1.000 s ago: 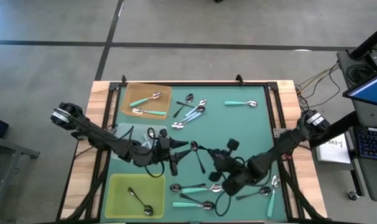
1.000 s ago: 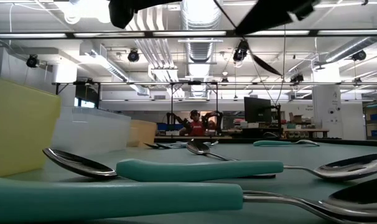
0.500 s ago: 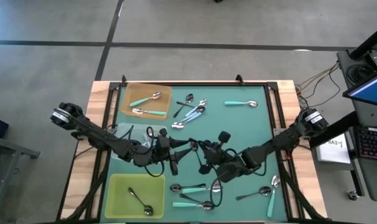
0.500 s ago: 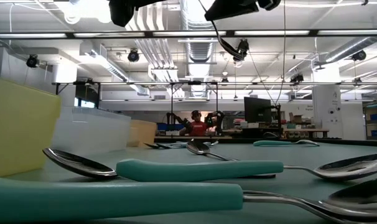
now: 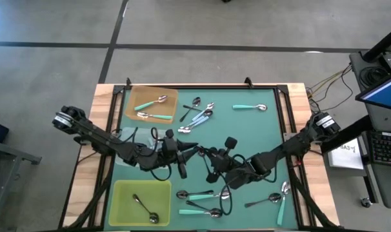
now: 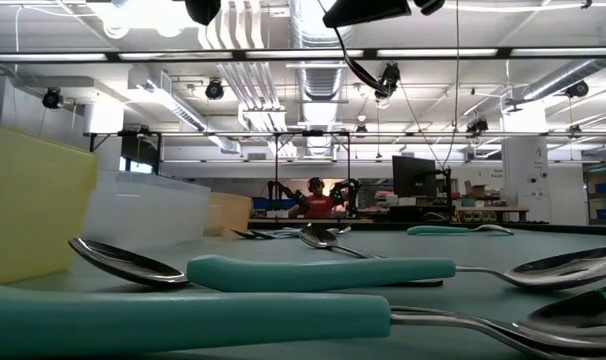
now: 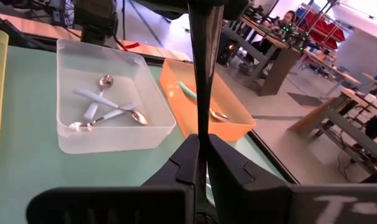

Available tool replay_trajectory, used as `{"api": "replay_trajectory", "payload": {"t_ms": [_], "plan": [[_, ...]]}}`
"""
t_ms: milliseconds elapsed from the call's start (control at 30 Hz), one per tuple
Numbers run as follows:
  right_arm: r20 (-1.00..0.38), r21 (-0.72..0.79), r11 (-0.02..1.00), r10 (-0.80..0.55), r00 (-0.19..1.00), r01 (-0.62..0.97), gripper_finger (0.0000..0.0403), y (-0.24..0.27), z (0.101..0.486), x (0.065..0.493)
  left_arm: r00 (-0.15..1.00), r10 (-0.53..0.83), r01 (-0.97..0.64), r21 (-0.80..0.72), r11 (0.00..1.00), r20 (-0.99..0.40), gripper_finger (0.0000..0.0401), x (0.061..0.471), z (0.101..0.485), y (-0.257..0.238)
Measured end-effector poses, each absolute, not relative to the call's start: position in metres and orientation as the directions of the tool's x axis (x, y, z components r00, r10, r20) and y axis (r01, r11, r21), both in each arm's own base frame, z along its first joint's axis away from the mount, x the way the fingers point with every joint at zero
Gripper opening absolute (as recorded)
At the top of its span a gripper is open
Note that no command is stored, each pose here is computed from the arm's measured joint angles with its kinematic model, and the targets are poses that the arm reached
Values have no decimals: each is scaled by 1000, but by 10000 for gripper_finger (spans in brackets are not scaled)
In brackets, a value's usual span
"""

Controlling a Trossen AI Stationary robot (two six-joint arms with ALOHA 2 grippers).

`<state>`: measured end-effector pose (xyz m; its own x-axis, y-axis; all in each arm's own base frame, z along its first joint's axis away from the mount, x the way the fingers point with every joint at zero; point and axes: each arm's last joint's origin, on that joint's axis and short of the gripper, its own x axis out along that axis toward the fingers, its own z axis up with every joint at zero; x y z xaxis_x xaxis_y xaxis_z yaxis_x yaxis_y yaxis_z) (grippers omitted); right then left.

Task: Sort silverware by color (type)
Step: Put the black spoon into the yellow bin

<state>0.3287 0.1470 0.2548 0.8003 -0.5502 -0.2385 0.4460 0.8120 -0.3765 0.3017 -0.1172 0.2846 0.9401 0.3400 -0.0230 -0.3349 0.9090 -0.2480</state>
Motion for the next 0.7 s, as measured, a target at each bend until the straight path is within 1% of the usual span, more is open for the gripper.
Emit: {"api": "replay_trajectory", "payload": {"t_ms": [67, 133, 267, 400, 533, 700], "plan": [[-238, -383, 811, -550, 800, 443, 18, 147, 255, 329, 940, 339, -333, -269, 904, -27, 29, 302, 284, -117], [-239, -384, 811, -550, 800, 442, 18, 147, 255, 329, 939, 342, -338, -285, 897, -36, 8, 302, 283, -116], [-227, -388, 809, -548, 805, 441, 18, 148, 257, 330, 938, 342, -345, -292, 892, -61, 19, 302, 280, -115], [-195, -414, 801, -542, 817, 433, 18, 149, 262, 332, 937, 344, -345, -318, 883, -62, 4, 302, 280, -115], [-173, -433, 792, -541, 823, 430, 18, 149, 265, 333, 937, 345, -343, -333, 878, -56, 2, 302, 281, -115], [-168, -414, 796, -543, 823, 441, 18, 149, 266, 333, 937, 344, -342, -340, 876, -54, 1, 301, 282, -115]]}}
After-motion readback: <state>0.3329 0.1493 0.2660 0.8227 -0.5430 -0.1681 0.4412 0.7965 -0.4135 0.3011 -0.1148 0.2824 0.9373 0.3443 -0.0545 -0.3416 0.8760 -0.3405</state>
